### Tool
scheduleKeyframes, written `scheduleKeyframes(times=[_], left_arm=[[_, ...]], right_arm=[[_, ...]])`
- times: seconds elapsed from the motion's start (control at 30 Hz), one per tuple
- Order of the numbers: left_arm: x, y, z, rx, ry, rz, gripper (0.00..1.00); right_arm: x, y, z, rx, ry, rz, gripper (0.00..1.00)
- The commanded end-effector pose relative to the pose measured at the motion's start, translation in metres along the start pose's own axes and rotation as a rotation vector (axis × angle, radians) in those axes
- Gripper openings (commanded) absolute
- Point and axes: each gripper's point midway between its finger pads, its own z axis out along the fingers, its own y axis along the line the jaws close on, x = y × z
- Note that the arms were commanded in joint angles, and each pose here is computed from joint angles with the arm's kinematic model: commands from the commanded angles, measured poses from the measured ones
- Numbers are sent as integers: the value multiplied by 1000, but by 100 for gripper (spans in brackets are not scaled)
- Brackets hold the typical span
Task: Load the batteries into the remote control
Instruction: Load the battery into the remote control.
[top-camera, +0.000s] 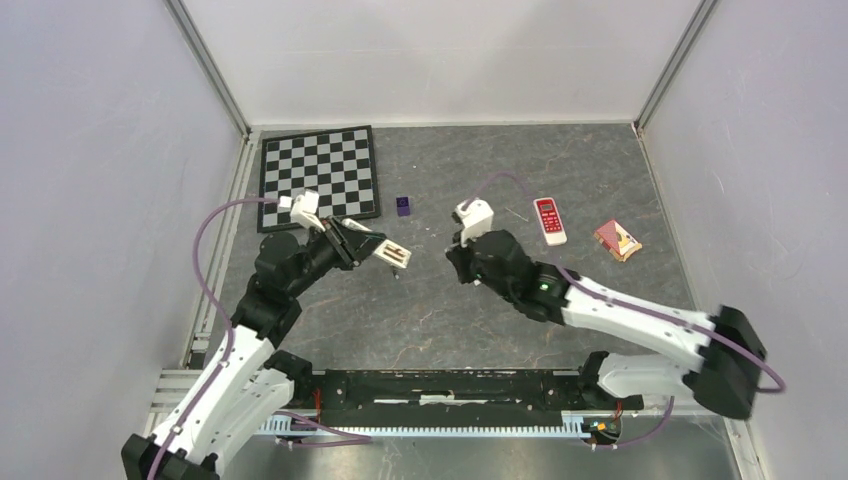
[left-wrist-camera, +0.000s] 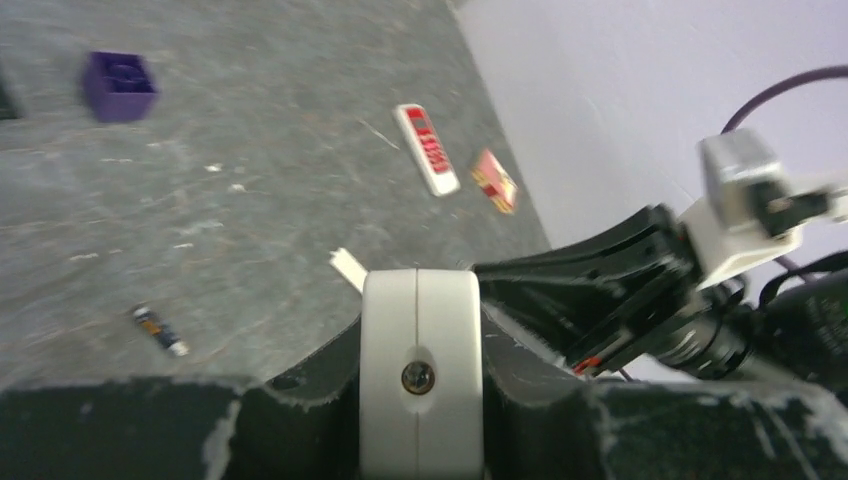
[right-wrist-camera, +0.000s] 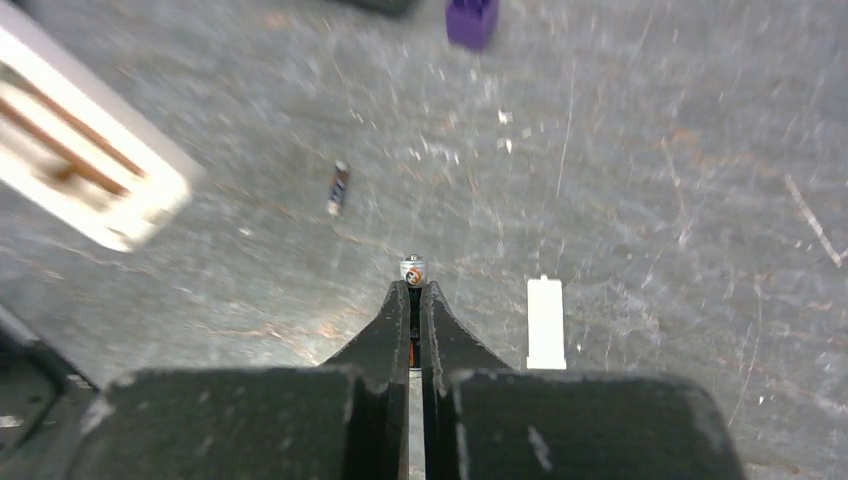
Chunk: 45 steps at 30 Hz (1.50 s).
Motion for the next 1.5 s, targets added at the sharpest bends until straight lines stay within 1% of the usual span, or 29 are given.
scheduleKeyframes(times=[0.0, 0.07, 0.17, 0.23, 0.33, 0.47, 0.57, 0.97, 1.27, 1.3, 1.37, 1.4, 1.47], left_arm=[[-2, -73, -6, 381, 60, 1, 2], [-1, -83, -6, 445, 75, -8, 2], [0, -92, -4, 499, 104, -14, 2], [0, -99, -3, 533, 118, -21, 2], [1, -108, -4, 584, 148, -41, 2], [7, -110, 1, 595, 195, -79, 2], [10, -111, 5, 602, 238, -111, 2], [8, -122, -2, 659, 253, -137, 2], [10, -129, -8, 704, 295, -166, 2], [9, -130, -8, 706, 291, -168, 2], [7, -131, -9, 704, 284, -174, 2], [6, -132, -9, 706, 281, -175, 2], [5, -132, -10, 704, 277, -178, 2]], right_arm=[[-67, 10, -47, -133, -259, 18, 0], [-83, 20, -69, -235, -358, 24, 0], [-106, 43, -105, -418, -510, 22, 0], [-115, 55, -121, -512, -571, 3, 0], [-123, 71, -128, -591, -589, -33, 0], [-132, 89, -130, -673, -604, -90, 0], [-135, 92, -124, -672, -608, -116, 0], [-127, 90, -106, -627, -585, -163, 0], [-124, 92, -102, -632, -582, -193, 0], [-123, 92, -101, -633, -577, -193, 1], [-120, 91, -101, -630, -572, -190, 6], [-118, 90, -101, -628, -570, -187, 11], [-116, 86, -100, -614, -565, -168, 18]])
